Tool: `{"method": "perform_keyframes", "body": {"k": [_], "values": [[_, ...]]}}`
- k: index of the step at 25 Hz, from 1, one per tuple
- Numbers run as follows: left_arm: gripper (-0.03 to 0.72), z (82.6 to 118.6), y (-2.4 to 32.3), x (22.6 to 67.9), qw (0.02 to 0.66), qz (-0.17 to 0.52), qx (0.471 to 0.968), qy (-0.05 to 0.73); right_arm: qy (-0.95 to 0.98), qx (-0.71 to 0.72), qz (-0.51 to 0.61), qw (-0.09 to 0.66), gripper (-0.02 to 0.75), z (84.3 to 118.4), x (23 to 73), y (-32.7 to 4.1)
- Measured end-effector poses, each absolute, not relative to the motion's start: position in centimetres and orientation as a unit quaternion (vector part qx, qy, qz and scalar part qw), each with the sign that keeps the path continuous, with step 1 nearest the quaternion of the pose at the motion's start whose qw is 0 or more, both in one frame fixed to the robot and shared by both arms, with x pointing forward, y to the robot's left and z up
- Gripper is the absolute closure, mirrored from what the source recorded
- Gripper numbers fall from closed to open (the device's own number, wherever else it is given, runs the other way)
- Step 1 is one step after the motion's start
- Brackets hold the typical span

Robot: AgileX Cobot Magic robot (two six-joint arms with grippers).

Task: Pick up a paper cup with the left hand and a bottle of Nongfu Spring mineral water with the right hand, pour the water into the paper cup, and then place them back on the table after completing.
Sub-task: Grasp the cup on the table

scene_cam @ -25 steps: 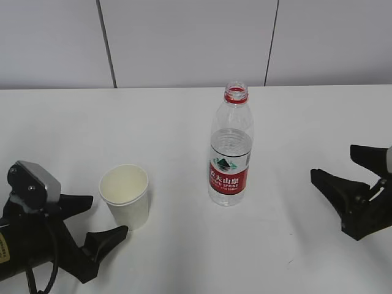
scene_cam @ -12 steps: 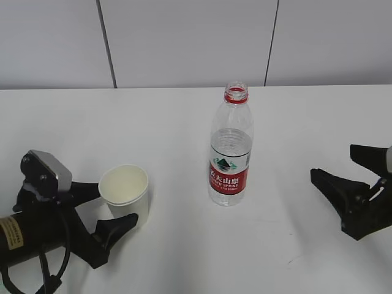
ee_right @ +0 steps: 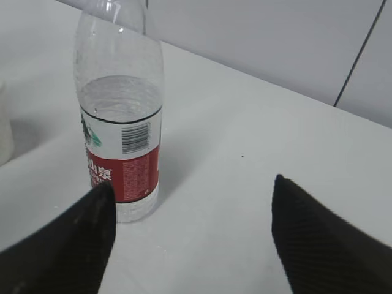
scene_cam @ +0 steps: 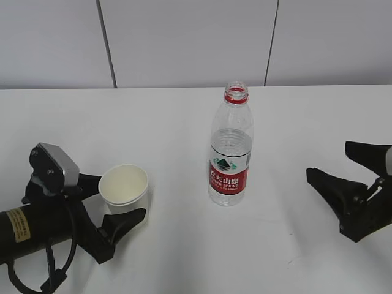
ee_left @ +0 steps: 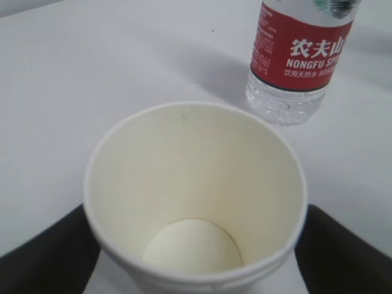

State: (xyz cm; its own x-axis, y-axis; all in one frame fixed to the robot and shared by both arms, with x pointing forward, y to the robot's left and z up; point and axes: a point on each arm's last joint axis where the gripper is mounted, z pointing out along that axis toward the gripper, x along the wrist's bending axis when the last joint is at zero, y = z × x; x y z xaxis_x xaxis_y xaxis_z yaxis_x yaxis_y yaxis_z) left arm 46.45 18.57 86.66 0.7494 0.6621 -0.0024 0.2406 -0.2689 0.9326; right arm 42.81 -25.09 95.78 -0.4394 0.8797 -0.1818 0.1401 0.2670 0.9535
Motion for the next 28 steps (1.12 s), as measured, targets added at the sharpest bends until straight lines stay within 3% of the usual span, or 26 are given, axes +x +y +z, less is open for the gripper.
{"method": "perform_keyframes", "body": {"k": [10,28], "values": [[0.181,86.6,18.6,46.6,0.528,0.202,0.769,0.298,0.709,0.347,0.49,0.371,0.151,95.9,43.7,-24.6],[0.228,86.6,18.7,46.6,0.528,0.203,0.768,0.3,0.721,0.327,0.531,0.303,0.15,92.5,49.1,-22.7]]}}
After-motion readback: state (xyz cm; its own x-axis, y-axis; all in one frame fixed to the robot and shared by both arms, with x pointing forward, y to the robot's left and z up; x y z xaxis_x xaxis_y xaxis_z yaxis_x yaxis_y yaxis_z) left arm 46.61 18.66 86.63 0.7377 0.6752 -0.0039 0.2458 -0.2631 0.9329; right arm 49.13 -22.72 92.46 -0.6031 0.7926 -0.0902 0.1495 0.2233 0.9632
